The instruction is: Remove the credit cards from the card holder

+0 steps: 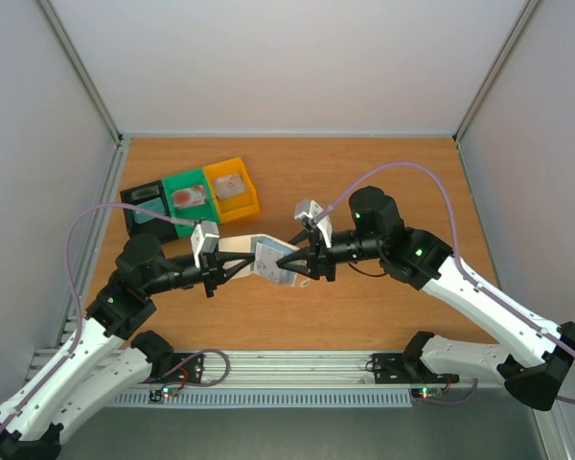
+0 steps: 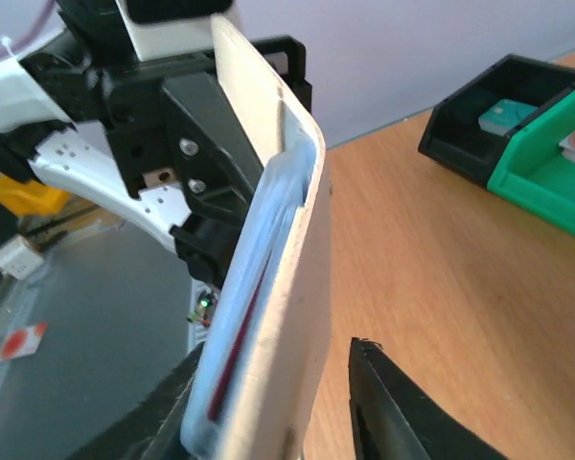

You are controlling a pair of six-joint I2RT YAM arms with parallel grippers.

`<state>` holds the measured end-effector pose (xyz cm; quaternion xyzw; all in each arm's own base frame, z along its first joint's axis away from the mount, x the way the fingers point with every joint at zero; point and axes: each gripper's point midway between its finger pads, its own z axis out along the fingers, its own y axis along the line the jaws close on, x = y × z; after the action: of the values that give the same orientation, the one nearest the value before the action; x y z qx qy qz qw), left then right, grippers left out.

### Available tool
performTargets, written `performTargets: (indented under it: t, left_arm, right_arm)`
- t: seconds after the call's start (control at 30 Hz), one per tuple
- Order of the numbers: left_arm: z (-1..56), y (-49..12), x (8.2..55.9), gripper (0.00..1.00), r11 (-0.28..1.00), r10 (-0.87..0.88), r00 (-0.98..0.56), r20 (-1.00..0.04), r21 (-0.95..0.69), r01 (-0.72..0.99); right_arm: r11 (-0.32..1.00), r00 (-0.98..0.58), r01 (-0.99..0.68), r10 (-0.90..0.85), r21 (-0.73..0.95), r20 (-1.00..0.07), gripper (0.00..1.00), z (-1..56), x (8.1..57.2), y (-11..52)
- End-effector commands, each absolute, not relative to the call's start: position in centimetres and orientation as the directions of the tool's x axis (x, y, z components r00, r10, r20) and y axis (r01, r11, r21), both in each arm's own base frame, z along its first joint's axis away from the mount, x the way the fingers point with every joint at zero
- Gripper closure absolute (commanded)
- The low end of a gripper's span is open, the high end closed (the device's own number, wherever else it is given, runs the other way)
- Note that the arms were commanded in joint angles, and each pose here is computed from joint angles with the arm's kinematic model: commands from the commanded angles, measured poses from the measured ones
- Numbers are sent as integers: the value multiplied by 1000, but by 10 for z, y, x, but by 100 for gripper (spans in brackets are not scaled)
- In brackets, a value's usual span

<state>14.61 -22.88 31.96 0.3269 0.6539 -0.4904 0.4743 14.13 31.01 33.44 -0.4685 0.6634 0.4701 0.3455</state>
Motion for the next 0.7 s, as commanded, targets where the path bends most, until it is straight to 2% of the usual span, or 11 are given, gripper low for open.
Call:
performTargets:
  t: [0.0, 0.07, 0.1, 0.17, 0.2, 0.27, 0.37, 0.5, 0.67]
  left_arm:
    - [351, -226, 135, 100, 257, -93, -263, -960, -278, 926]
    - [353, -226, 133, 100, 250, -98, -269, -958, -286, 925]
    - [354, -226, 133, 100, 249, -99, -269, -958, -286, 925]
    - [350, -223, 137, 100, 286, -92, -271, -958, -287, 914]
    - [345, -219, 142, 96, 334, -82, -265, -961, -277, 901]
    - [329, -203, 169, 69, 514, -60, -242, -968, -238, 824]
    - [314, -180, 201, 49, 699, -24, -209, -978, -166, 695]
    - [315, -174, 200, 37, 715, 7, -152, -988, -101, 692]
    - [327, -182, 180, 35, 631, 48, -75, -996, -28, 775]
  right_arm:
    - [128, -331, -943, -272, 307, -904, 73, 339, 149, 315]
    - [142, -329, -943, -277, 300, -903, 94, 338, 149, 311]
    - [148, -326, -944, -279, 295, -903, 98, 339, 148, 309]
    - [150, -318, -946, -285, 286, -904, 99, 338, 144, 303]
    - [146, -314, -948, -283, 283, -906, 99, 339, 141, 300]
    - [113, -310, -950, -275, 290, -910, 99, 342, 133, 295]
    - [143, -347, -937, -284, 319, -894, 99, 339, 134, 293]
    - [382, -457, -862, -298, 334, -838, 99, 317, 168, 281]
    - [737, -633, -611, -234, 291, -738, 99, 302, 229, 256]
